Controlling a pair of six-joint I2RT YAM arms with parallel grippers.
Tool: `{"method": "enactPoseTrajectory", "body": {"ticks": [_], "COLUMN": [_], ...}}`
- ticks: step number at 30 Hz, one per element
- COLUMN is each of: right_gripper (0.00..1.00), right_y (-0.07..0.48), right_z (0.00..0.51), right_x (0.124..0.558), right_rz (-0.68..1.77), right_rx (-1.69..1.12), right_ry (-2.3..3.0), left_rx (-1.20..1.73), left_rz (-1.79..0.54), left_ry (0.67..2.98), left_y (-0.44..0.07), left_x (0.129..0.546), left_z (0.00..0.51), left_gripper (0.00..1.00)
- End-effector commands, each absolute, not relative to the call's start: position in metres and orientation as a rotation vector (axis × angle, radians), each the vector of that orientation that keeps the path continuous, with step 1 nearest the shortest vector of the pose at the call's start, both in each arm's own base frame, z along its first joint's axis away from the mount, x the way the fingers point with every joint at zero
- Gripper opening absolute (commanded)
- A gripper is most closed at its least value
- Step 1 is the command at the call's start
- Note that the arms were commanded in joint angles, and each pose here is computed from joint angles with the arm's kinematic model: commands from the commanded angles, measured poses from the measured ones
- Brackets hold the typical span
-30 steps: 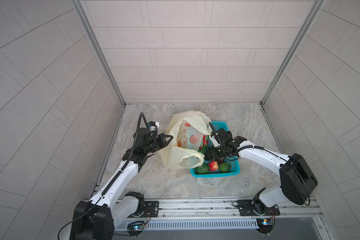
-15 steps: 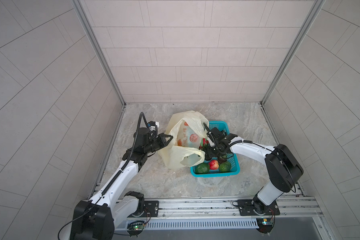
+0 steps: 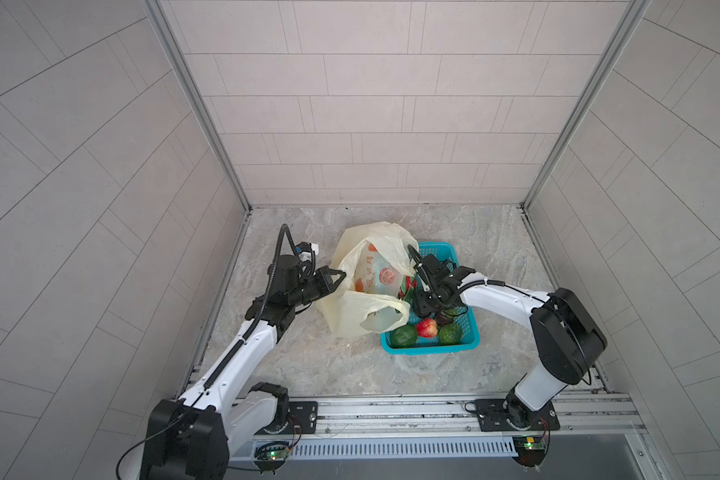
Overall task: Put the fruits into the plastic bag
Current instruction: 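Move the right gripper back to the basket and grasp the dark avocado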
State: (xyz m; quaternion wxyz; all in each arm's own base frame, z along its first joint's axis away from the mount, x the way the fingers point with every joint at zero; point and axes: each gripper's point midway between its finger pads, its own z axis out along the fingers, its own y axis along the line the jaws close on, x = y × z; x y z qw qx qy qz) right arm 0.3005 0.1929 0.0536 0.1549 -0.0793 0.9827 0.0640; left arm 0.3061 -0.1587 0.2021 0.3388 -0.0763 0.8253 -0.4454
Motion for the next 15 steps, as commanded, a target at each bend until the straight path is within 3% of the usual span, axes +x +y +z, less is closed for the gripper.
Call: {"method": "enactPoseTrajectory", "body": {"ticks": [1, 10, 15], "right_gripper": [0.64, 0.51, 0.27], "right_y": [0.1987, 0.1973, 0.1978], "right_z": [0.0441, 0.0361, 0.0453], "right_x": [0.2968, 0.2999, 0.3009], "right_rz": [0.223, 0.203, 0.238], "right_rx": [-0.219, -0.221, -0.223], "right_ry": [2.844, 2.833, 2.803], "left_rx": [-0.163, -0.163, -0.162], "left_rz": [-1.154, -1.154, -1.157], "left_ry": [2.129, 2.128, 2.127], "left_y": [-0.1607, -0.1607, -0.1611], "left_x": [0.3079, 0.3074, 0.3075], "left_z": [0.2138, 0.2139, 0.2147], "left_gripper": [0.0, 0.0, 0.0]}}
